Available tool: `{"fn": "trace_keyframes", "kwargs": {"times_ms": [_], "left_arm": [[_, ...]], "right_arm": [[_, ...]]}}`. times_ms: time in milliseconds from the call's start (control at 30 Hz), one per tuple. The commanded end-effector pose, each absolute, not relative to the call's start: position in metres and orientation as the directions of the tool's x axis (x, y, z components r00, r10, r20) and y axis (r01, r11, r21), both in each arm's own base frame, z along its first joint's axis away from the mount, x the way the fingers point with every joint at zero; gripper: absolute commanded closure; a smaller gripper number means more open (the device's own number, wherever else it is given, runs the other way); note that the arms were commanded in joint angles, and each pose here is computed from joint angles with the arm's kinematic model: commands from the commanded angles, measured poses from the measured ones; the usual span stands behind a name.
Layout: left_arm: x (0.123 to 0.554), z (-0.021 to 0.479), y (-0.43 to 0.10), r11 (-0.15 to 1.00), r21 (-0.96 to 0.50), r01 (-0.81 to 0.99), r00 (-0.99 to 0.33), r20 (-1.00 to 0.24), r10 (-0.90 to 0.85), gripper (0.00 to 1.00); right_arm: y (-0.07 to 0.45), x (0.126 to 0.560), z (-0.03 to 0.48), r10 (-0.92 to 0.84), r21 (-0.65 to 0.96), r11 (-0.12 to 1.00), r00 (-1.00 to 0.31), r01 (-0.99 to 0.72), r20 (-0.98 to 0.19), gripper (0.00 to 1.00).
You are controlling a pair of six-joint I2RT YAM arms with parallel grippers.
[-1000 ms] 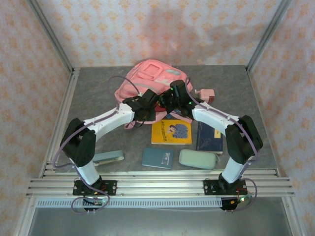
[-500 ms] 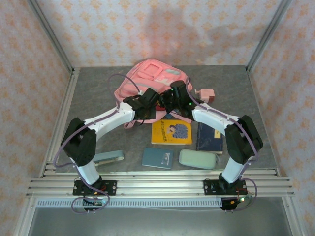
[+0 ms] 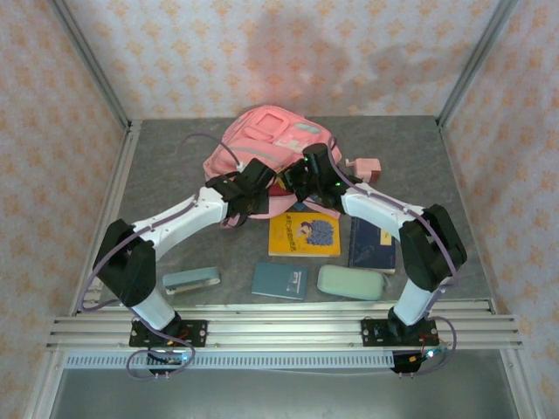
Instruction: Pack books, pencil case, and school supplies into a backpack
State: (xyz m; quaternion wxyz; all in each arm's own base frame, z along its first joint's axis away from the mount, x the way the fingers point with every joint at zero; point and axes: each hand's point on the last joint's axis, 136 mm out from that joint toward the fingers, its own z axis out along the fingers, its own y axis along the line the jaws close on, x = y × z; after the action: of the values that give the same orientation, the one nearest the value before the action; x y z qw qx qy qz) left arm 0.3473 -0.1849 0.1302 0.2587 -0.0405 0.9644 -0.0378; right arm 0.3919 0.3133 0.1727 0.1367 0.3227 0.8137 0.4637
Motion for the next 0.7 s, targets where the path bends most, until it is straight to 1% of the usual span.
{"fn": "trace_keyframes", "kwargs": {"times_ms": [0,300,433,567,667], "left_arm": [[0.342,0.132,-0.157,0.993,-0.056,-0.104,-0.858,-0.500,-0.118,1.00],[0.338,0.124,-0.119,0.975,-0.085,-0.203,-0.858,-0.465,-0.219,1.00],[0.337,0.120,-0.102,0.957,-0.128,-0.262,-0.849,-0.440,-0.291,1.00],[0.335,0.116,-0.094,0.952,-0.119,-0.282,-0.857,-0.416,-0.306,1.00],[0.333,0.114,-0.088,0.946,-0.126,-0.300,-0.855,-0.404,-0.325,1.00]], "right_arm": [[0.298,0.399,0.203,0.670,0.879,0.359,-0.743,0.315,-0.007,1.00],[0.286,0.400,0.208,0.661,0.875,0.384,-0.749,0.294,-0.039,1.00],[0.281,0.398,0.200,0.641,0.854,0.438,-0.764,0.282,-0.077,1.00],[0.278,0.395,0.192,0.621,0.841,0.467,-0.778,0.273,-0.092,1.00],[0.275,0.394,0.189,0.595,0.824,0.509,-0.794,0.249,-0.127,1.00]]}}
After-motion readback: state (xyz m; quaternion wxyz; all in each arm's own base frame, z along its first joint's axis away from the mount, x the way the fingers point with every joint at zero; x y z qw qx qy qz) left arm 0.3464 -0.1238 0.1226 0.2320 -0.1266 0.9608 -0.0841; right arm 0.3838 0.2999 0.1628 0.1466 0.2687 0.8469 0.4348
